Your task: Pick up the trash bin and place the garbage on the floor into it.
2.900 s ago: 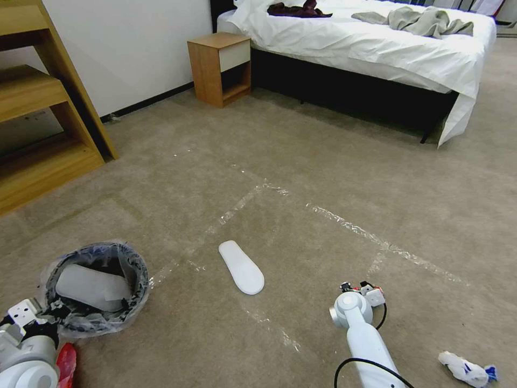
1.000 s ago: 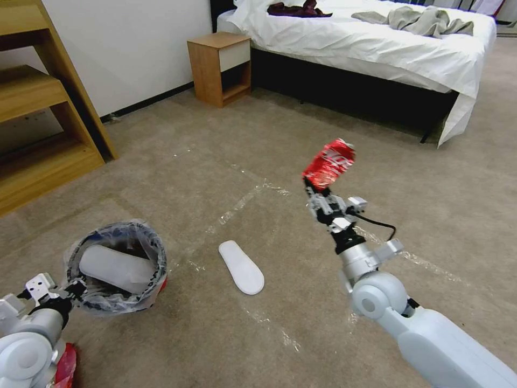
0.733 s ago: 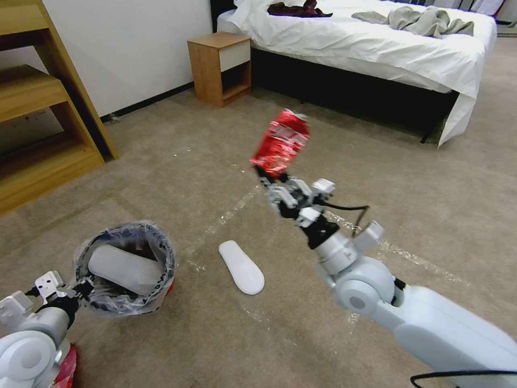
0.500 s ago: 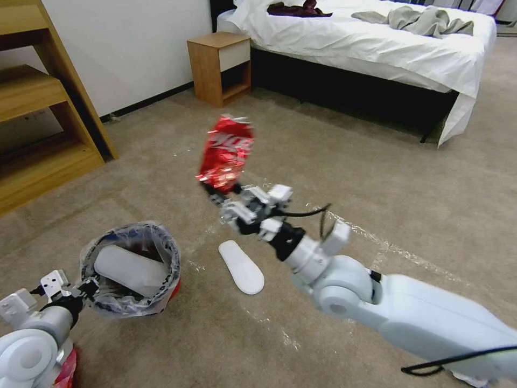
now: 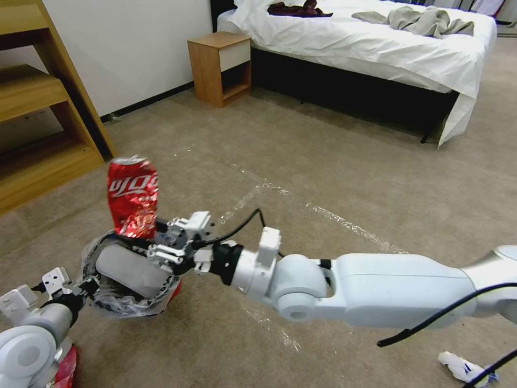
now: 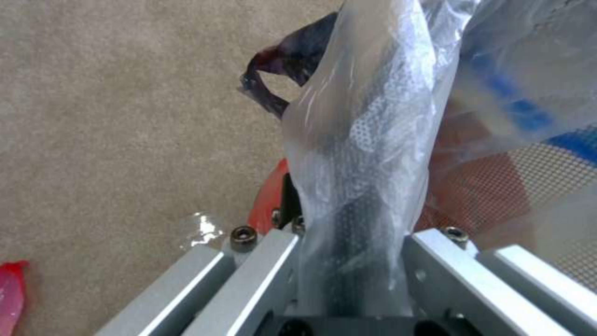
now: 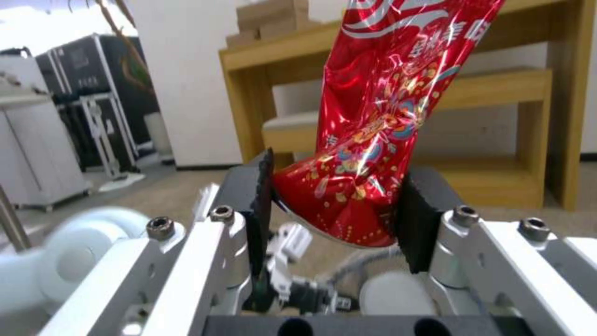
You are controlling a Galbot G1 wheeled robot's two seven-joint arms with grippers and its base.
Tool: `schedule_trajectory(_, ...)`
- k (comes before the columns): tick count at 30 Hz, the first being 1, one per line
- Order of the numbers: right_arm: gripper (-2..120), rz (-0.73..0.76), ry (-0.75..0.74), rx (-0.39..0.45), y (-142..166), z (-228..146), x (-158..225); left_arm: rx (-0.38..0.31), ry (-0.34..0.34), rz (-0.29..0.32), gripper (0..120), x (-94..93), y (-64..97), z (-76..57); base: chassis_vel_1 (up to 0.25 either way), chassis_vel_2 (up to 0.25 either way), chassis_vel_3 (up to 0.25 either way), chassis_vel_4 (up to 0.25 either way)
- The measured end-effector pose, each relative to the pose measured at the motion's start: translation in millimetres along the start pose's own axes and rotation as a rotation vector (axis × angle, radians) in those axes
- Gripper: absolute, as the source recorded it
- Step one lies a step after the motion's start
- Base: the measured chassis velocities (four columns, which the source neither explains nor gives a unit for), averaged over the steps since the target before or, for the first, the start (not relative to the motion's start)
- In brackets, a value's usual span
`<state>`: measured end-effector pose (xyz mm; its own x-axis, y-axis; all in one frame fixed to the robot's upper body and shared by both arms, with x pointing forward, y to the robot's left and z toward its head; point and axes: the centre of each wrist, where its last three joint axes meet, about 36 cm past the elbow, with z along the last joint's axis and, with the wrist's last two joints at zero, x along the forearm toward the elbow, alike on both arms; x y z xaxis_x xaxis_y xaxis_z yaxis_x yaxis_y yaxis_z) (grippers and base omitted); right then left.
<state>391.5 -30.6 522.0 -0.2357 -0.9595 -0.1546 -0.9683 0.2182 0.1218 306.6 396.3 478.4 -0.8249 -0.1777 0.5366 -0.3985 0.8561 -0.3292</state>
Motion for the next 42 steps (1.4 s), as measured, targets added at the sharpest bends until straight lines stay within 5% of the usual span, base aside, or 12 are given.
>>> schedule_trajectory(13, 39, 0.017, 0.078, 0.018, -8.3, 46.5, -13.9, -0.003, -0.009, 0.02, 1, 6.8, -8.2, -5.7, 0.0, 0.0, 0.0, 0.0)
schedule_trajectory(36, 39, 0.049, 0.141, 0.07, -13.6, 67.1, -15.7, -0.003, -0.024, 0.031, 1, 10.6, -12.0, -6.7, 0.0, 0.0, 0.0, 0.0)
schedule_trajectory(42, 53, 0.047, 0.141, 0.066, -11.9, 67.4, -17.2, -0.002, -0.023, 0.03, 1, 11.0, -11.5, -5.7, 0.0, 0.0, 0.0, 0.0)
